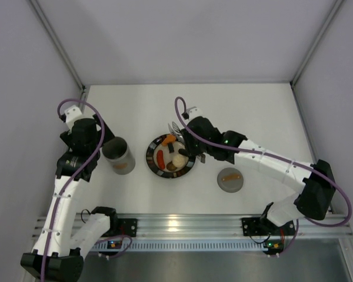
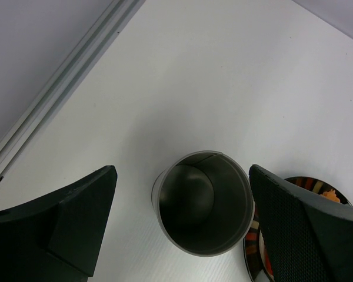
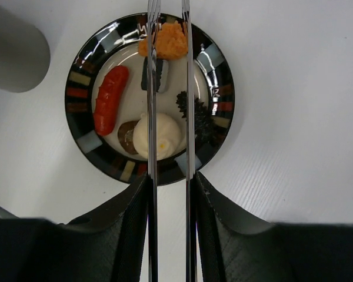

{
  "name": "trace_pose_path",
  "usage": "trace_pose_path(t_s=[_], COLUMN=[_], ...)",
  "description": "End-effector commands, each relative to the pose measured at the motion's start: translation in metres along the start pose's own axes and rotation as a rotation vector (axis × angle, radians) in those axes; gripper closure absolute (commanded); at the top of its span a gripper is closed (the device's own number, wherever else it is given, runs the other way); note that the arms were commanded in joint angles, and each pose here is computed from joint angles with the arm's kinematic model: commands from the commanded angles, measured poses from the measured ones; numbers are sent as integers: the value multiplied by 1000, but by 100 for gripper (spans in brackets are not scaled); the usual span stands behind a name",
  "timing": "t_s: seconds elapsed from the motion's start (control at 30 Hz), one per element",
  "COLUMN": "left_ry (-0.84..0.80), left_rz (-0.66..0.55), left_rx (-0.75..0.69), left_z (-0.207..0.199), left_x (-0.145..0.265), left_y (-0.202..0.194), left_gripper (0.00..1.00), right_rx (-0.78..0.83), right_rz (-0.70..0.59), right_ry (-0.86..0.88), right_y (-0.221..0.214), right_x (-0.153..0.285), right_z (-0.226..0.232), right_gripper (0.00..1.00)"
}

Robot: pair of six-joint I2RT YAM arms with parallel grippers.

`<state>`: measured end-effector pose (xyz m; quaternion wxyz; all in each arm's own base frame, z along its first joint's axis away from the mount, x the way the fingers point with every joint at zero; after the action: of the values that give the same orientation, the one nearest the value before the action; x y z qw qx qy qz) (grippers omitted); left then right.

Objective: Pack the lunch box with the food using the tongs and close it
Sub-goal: Pick up the fake food from the plate.

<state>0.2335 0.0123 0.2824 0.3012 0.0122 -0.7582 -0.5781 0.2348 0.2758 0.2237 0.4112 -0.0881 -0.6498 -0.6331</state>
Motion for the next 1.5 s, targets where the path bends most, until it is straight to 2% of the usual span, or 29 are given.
trace_pose_path(t_s=[0.0,0.43,0.97,1.2,1.47], left_ry=[-30,-66,-96,-98,-95], left_rz=[-26,-17,-9,-6,-4], left_rx=[4,-3,-15,-18,-19], left_z=[-3,-7,-10,-11,-11], left_x=[0,1,1,0,-1], left_y=[5,2,1,1,0], left_gripper=[1,1,1,1,1], right_rx=[7,34,78,86,88], right_rz=[-8,66,98,104,109], right_ry=[13,-6,-75,-78,-58], right_y=[-3,-41,-52,-53,-55], right_x=[19,23,5,-3,-8], right_z=[15,33,41,44,50], right_gripper=[66,64,57,58,65])
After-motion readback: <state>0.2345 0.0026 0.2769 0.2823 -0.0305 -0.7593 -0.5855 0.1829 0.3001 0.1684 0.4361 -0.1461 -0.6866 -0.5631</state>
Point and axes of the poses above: each gripper's point midway between its finger pads, its own x axis back along the fingers, its own z axis along the line the jaws close on, y = z × x, the point moved 5 cm from there along x, back along the fingers, and after that the axes turned 3 degrees about -x, right-handed, at the moved point
